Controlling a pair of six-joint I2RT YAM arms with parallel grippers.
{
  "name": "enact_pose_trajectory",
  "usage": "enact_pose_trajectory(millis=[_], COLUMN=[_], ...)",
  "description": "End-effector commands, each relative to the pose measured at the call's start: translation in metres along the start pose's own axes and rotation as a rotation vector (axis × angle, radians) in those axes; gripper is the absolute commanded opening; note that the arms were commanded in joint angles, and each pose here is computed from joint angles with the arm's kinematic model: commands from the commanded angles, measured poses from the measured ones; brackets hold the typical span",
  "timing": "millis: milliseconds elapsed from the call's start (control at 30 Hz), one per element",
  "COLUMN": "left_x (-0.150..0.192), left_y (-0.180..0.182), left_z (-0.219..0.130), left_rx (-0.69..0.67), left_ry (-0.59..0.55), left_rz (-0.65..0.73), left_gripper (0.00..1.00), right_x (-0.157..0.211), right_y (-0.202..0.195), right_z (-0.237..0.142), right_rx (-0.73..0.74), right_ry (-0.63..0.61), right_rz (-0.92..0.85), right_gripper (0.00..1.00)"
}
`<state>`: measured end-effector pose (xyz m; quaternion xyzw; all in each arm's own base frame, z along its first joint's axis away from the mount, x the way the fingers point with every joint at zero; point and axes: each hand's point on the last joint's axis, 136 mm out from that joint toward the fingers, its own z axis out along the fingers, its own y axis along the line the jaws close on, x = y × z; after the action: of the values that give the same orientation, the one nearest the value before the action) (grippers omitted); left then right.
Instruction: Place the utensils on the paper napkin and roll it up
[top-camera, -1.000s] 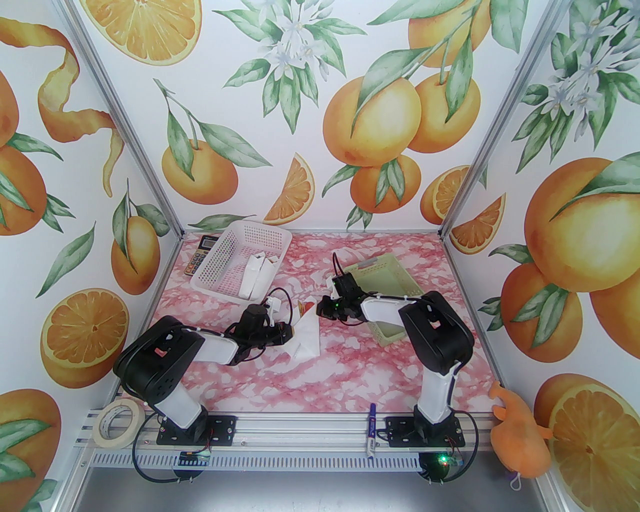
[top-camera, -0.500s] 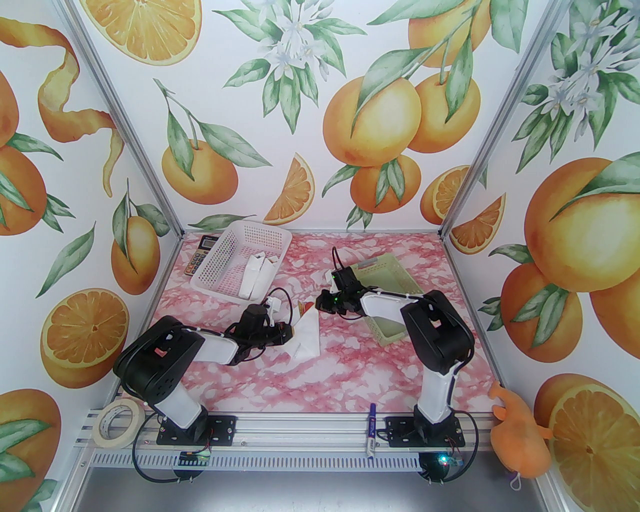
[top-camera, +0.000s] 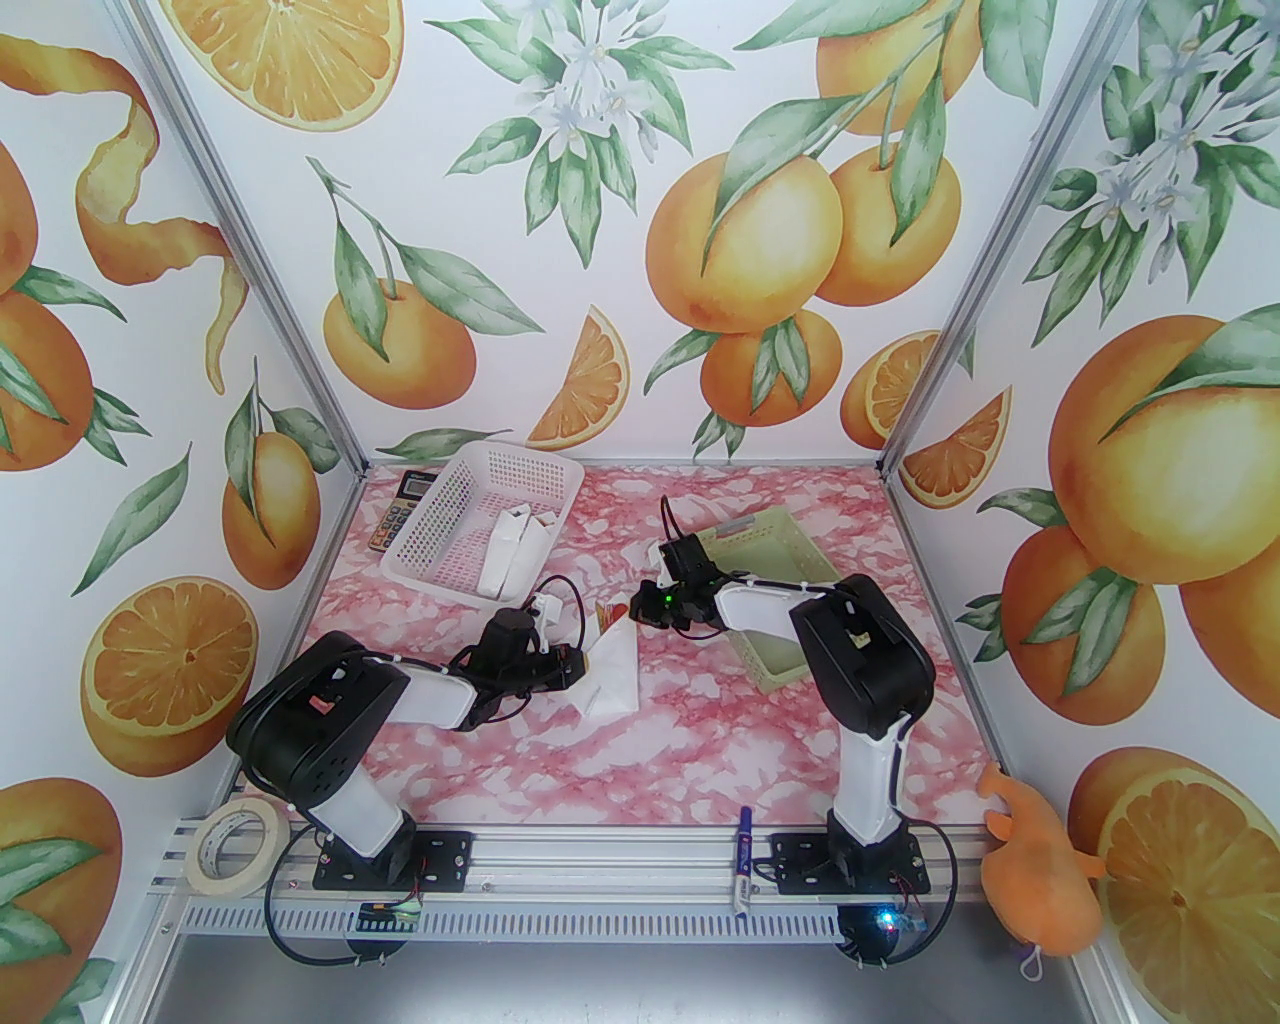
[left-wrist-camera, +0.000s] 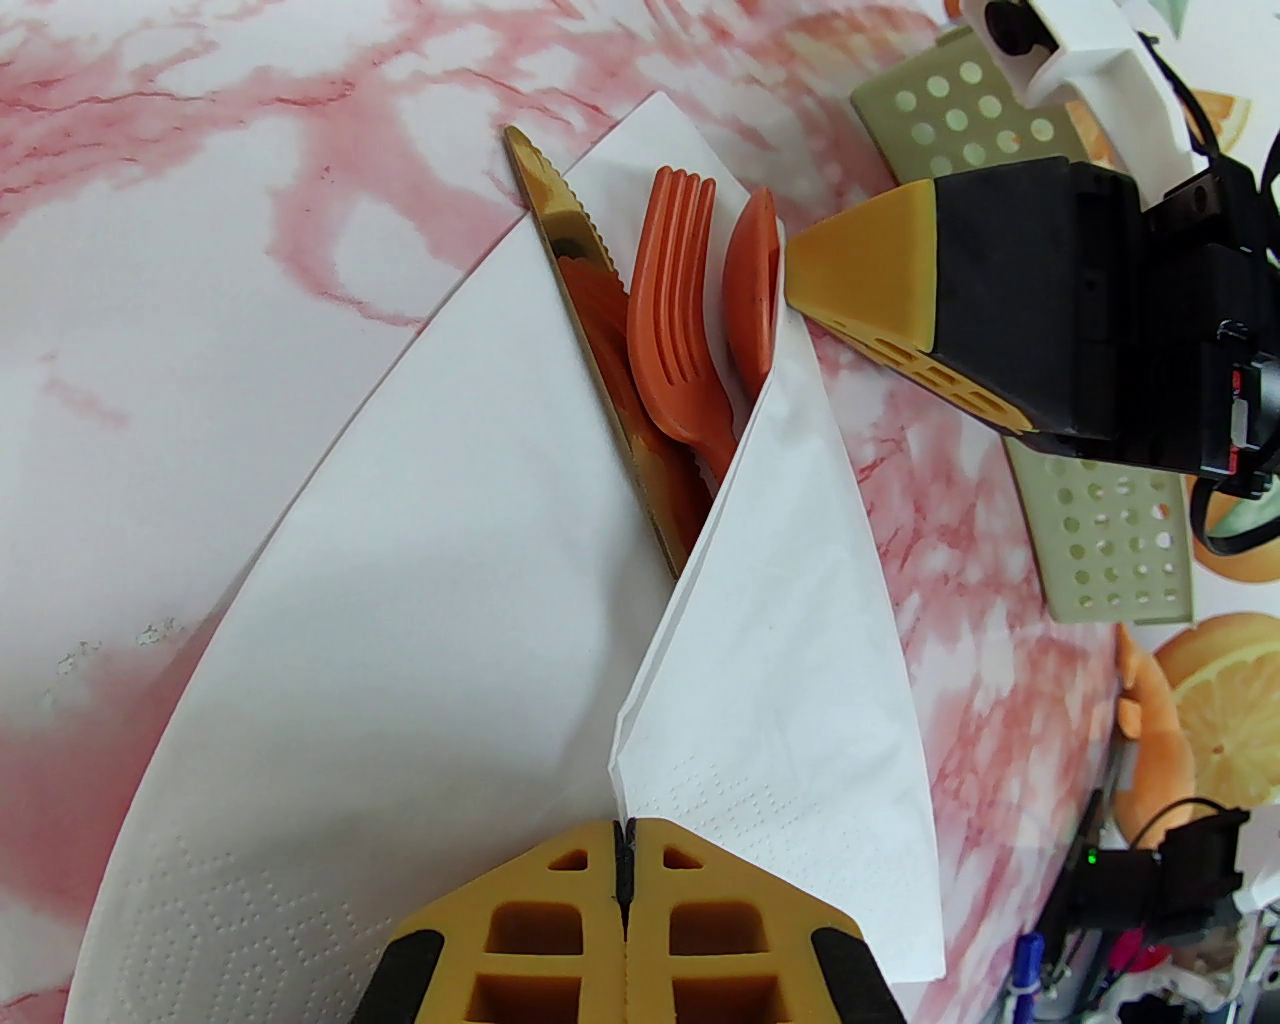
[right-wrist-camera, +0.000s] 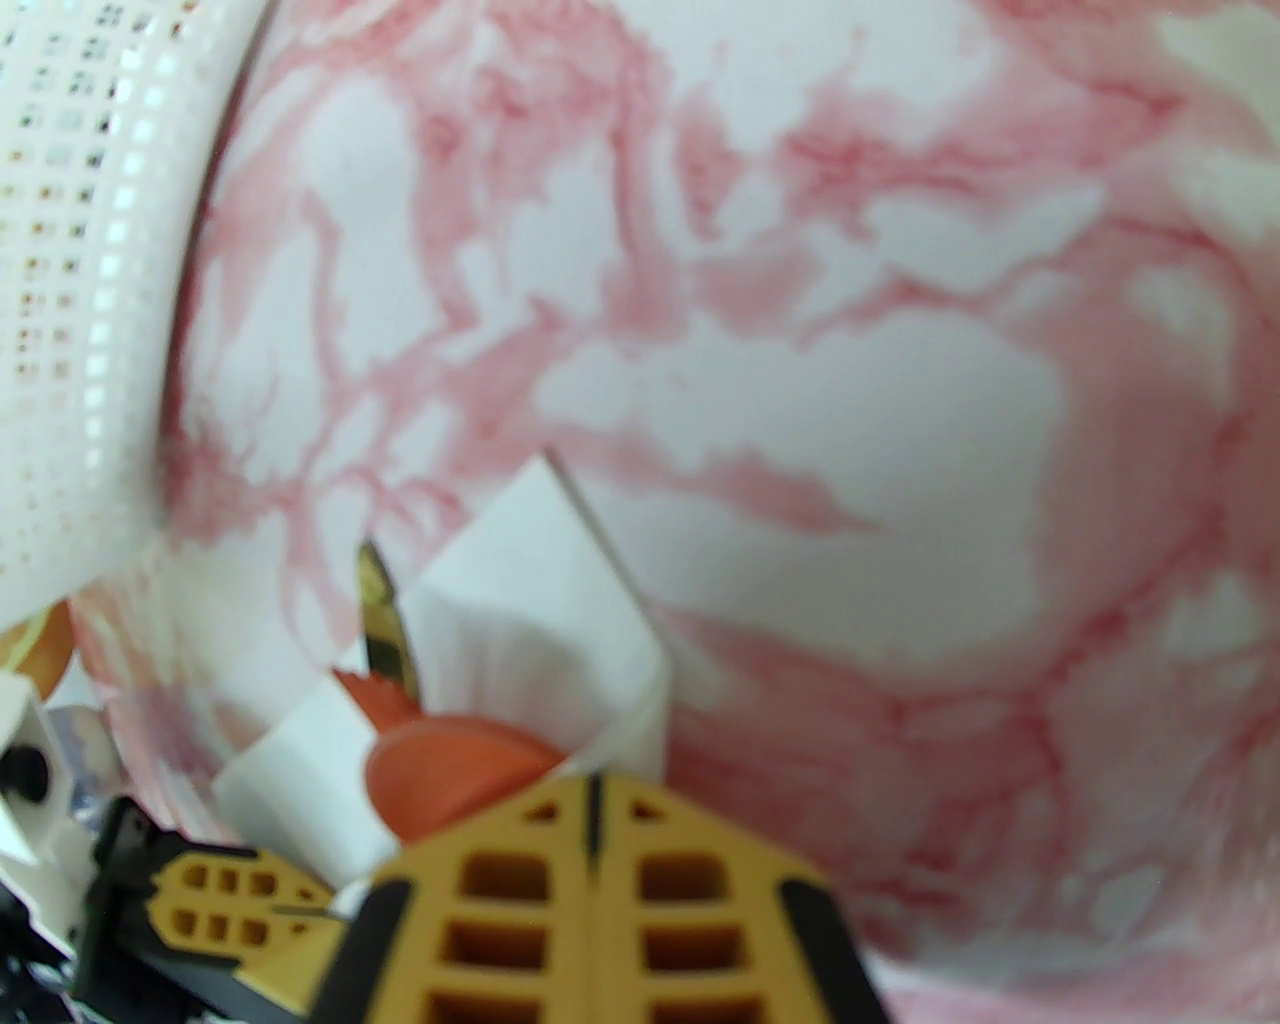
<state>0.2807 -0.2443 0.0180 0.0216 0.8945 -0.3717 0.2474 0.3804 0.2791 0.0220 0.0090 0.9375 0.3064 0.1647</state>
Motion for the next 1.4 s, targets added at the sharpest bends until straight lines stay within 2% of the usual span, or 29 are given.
enact_pose_trajectory(millis=[0,367,567,900,1067,1200,1367], left_x=[0.033,0.033,0.033,0.032,0.033,0.032,0.033], left_y=[0.025,0.025,0.025,0.025,0.025,0.026,0.026], left_z=[-0.003,-0.003,-0.003,-0.003,-0.004,-0.004,-0.005], left_rx=[-0.097,-0.096,-0.100,-0.102,-0.104,-0.106,-0.102], left_ry=[0.102,0.103,0.100,0.101,0.100,0.095,0.089], left_rz=[-0.036,-0.036,-0.036,-0.037,-0.039,-0.041,-0.051], left_gripper=[0.00,0.00,0.00,0.00,0.00,0.00,0.00], right_x=[-0.003,-0.011,0.020,0.093,0.098,0.089,0.083], right_y=[-0.024,0.007,0.018,0.029,0.021,0.019,0.022], right_z=[0.006,-0.033,-0.048,-0.056,-0.075,-0.089,-0.086], right_rx=[0.076,-0.004,-0.061,-0.113,-0.063,0.033,0.135], right_ry=[0.006,-0.042,-0.024,0.049,0.001,-0.054,-0.065], right_rz=[0.011,-0.009,0.000,-0.003,-0.010,-0.073,-0.143], right_gripper=[0.00,0.00,0.00,0.00,0.00,0.15,0.32])
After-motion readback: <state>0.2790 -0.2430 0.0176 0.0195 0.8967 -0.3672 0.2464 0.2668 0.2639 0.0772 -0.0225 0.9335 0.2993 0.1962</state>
